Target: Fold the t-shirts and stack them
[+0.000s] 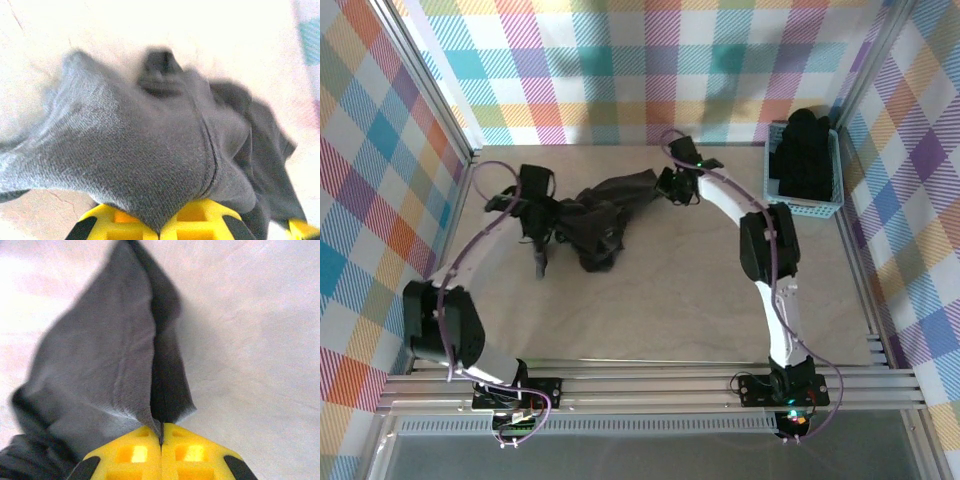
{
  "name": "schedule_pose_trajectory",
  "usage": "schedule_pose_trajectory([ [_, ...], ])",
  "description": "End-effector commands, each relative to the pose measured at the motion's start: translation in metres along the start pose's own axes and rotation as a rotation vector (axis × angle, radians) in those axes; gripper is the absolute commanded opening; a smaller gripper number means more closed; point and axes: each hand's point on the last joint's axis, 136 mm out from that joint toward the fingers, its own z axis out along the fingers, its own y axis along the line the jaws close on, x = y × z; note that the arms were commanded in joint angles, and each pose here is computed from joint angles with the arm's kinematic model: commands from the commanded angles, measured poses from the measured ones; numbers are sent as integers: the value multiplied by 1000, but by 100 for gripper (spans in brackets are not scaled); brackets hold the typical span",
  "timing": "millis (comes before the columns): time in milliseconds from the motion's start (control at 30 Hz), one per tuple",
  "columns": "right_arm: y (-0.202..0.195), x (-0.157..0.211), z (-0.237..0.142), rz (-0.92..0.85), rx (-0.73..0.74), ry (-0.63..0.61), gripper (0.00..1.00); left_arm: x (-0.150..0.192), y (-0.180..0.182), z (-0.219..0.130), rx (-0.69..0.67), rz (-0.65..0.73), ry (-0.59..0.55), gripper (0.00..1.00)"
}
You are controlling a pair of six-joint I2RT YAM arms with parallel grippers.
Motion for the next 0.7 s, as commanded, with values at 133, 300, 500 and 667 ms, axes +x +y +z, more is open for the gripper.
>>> schedule_pose_trajectory([
  [133,-33,-43,-109,14,132,-216,0,-45,23,-44,22,7,-86,0],
  [300,-58,-32,-154,15,220,-255,0,-64,36,-51,-26,29,-137,0],
  [500,-53,-34,-187,-21,188,-324,0,-86,23,-52,-35,74,-194,0],
  [667,-44,-42,-206,-50,158,-377,0,-94,-7,-45,41,93,-190,0],
])
